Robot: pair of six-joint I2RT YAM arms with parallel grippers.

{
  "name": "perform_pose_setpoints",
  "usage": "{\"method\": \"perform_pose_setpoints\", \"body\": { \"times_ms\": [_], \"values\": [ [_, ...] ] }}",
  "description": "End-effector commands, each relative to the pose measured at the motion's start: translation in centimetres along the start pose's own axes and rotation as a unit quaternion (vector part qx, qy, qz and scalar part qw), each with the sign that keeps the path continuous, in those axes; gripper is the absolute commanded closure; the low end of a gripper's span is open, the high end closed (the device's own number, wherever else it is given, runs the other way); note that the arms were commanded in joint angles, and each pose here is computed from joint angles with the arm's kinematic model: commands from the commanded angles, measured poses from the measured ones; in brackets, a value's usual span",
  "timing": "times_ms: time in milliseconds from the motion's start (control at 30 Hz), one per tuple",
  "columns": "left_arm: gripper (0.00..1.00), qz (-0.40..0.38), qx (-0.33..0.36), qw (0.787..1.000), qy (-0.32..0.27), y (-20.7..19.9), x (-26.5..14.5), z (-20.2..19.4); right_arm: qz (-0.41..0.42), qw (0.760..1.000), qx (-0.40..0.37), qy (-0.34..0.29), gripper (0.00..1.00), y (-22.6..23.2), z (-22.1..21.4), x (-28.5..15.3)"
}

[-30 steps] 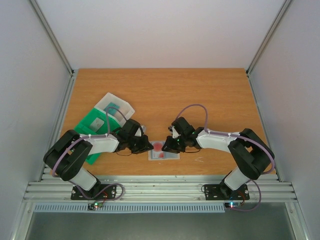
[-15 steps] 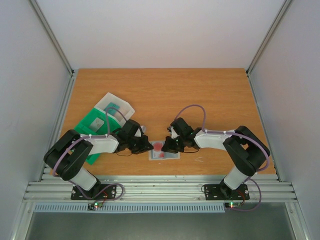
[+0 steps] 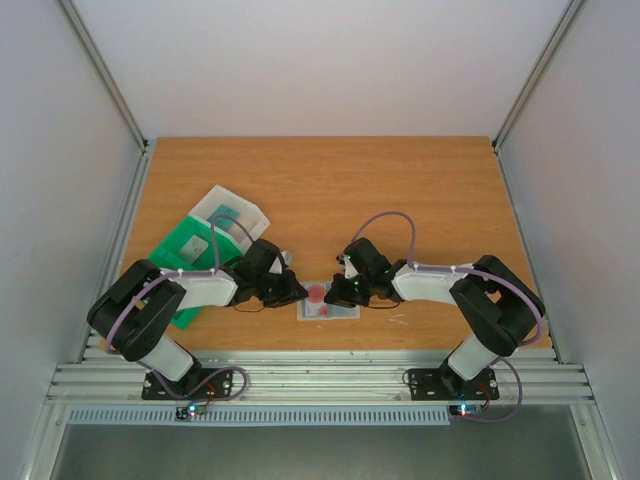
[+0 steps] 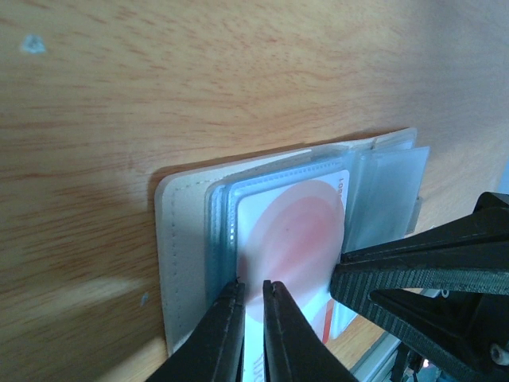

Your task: Take the credit cards out of the card holder

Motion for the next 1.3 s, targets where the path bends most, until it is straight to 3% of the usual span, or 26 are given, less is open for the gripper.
{"method": "perform_pose_setpoints", "body": {
  "times_ms": [0, 833, 1033, 1267],
  "values": [
    [0.89, 0.05, -0.01, 0.999, 0.001, 1.8, 0.2, -0.8, -0.009, 1.0, 0.001, -0.021, 0.99, -0.3, -0.4, -0.4],
    [0.9, 0.08, -0.006, 0.997, 0.008, 2.3, 0.3, -0.8, -0.017, 0.999, 0.015, -0.034, 0.99, -1.6, -0.6, -1.2],
    [0.9, 0.079, -0.007, 0.997, 0.009, 2.2, 0.3, -0.8, -0.004, 1.0, 0.016, -0.027, 0.88, -1.6, -0.3, -0.7],
    [0.91, 0.077, -0.009, 0.997, 0.01, 2.3, 0.5, -0.8, -0.002, 1.0, 0.023, -0.013, 0.87, -2.0, -0.4, -0.1]
  ]
}}
Point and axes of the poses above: each gripper's point midway between its finger pads, its own x axis out along the fingers, its own y axis along the line the jaws close on, z = x × y, the point moved 10 cm from there along -x, back along the fingers, and after that the axes turned 5 degrees about -x, right-handed, at the moved point
